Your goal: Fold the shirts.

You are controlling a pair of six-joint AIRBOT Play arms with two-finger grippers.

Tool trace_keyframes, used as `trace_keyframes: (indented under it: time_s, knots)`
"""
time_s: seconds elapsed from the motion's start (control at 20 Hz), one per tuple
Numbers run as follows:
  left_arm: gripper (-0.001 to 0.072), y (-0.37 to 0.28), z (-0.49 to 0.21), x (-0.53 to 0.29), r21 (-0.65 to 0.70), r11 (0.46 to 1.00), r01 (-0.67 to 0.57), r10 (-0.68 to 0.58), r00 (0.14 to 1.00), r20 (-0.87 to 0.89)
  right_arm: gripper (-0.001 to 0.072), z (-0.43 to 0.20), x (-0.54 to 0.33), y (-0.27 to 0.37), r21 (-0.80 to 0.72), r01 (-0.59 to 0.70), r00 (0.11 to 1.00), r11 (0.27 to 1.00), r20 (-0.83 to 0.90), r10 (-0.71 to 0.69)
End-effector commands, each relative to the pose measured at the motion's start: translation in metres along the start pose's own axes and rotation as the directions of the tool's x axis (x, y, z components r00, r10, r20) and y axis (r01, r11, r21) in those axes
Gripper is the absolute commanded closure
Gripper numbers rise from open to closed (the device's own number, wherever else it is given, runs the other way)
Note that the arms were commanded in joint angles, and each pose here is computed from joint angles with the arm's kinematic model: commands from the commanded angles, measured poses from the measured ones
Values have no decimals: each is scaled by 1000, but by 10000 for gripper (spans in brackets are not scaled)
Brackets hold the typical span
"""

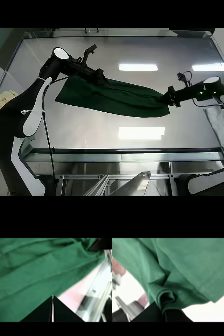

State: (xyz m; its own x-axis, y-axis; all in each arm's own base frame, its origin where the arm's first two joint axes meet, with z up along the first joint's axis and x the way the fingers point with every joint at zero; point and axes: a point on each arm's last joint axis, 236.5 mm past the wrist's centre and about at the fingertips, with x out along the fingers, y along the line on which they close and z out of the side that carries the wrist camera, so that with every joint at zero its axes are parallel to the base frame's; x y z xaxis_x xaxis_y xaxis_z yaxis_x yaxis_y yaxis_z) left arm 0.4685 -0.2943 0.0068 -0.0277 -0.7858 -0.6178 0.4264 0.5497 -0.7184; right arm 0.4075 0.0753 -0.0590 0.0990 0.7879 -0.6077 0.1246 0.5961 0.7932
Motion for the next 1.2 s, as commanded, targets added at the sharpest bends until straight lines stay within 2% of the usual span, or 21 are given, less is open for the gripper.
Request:
trace_keyframes:
  time_s: [0.0, 0.25, 0.4, 0.5, 0.55, 0.65, 0.75, 0.9, 1.05, 1.1, 1.15]
  knots:
    - [700, 17, 8, 18, -48, 998, -41, 44, 997, 66, 698, 2, -15, -12, 18, -10, 995, 1000, 104, 8]
    - [700, 19, -28, 82, -103, 994, -26, 20, 998, -55, 697, -15, -32, 0, 15, -61, 997, 998, 52, 61]
    - [697, 9, -34, 105, -97, 995, -2, -7, 995, -100, 688, -9, -47, 26, -16, -92, 990, 996, 109, 93]
    - [689, -21, -23, 92, -77, 993, 87, -95, 990, -100, 578, -2, -43, 70, -101, -154, 976, 983, 140, 167]
    - [689, -38, -12, 73, -59, 988, 145, -150, 985, -86, 578, 7, -38, 112, -196, -228, 952, 954, 163, 261]
    - [689, -71, 11, 13, -8, 968, 252, -252, 967, -36, 576, 20, -23, 209, -425, -347, 872, 836, 181, 455]
    - [689, -91, 27, -63, 20, 948, 319, -320, 945, 63, 576, 33, 21, 282, -572, -271, 854, 774, 227, 468]
    - [689, -91, 27, -171, 78, 958, 275, -286, 931, 226, 582, 35, 128, 368, -693, -191, 840, 695, 251, 481]
    - [689, -88, 16, -261, 94, 981, 168, -192, 897, 398, 567, 17, 235, 406, -743, -256, 833, 618, 155, 532]
    - [689, -85, 11, -287, 88, 987, 132, -157, 879, 451, 310, 12, 264, 405, -720, -307, 821, 622, 129, 556]
    - [689, -86, 5, -307, 86, 991, 103, -132, 863, 488, -8, 7, 284, 398, -650, -385, 804, 656, 113, 584]
